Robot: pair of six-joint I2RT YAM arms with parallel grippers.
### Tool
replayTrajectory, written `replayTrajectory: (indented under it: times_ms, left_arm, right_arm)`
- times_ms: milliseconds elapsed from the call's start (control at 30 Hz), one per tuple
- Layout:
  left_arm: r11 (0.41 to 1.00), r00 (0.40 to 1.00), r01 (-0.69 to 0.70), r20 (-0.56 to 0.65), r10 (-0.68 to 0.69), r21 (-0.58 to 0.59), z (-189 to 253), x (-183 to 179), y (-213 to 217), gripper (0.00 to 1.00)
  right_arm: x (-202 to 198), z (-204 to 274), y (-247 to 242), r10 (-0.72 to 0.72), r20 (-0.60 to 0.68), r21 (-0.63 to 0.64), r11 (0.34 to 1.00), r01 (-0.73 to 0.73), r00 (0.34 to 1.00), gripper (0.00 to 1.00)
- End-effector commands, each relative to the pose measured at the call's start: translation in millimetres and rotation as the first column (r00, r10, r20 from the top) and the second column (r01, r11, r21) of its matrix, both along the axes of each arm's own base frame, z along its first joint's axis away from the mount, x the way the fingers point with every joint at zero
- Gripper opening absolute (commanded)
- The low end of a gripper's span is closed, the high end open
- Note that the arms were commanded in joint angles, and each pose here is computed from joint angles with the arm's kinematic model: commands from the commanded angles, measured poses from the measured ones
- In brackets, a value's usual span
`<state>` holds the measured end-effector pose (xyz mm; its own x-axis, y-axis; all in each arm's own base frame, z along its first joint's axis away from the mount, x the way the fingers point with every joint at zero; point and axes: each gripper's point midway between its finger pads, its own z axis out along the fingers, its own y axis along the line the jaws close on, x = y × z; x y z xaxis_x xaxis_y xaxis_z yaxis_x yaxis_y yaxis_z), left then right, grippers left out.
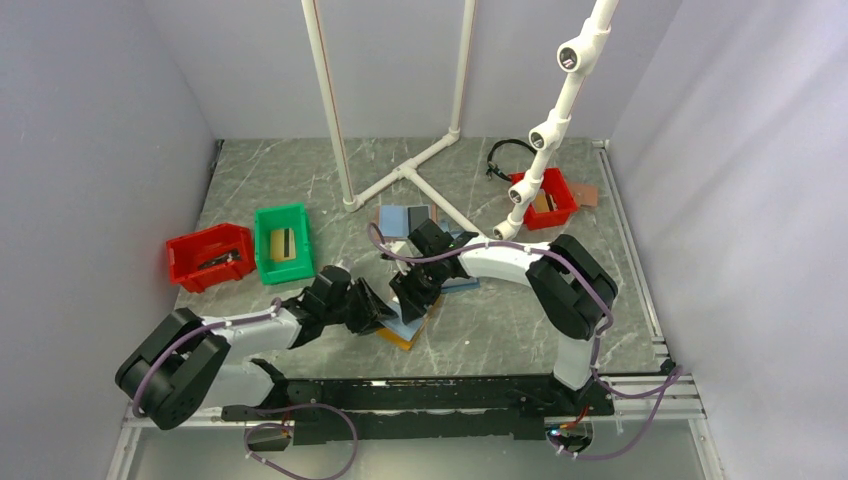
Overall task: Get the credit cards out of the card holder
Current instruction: Open the card holder at the center of the board.
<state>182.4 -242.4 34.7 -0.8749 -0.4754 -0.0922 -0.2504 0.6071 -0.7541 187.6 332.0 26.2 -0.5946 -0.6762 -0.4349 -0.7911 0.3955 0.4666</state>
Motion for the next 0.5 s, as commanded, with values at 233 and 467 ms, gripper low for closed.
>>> replayTrajectory:
  times_ms: [233, 467]
  left_arm:
    - [0.997, 0.993, -0.077, 0.095, 0.077, -0.003, 8, 21, 4, 0.17]
    - [0.994, 0.993, 0.011, 0.116, -0.024, 0.109, 20, 19, 9, 0.0]
  right_arm:
    - [-30, 5, 7, 0.127, -0.111, 0.083, 0.989, -0.118, 0.986, 0.71]
    - [-40, 12, 12, 0.147, -0.137, 0.112, 0.985, -0.133, 0.98, 0.71]
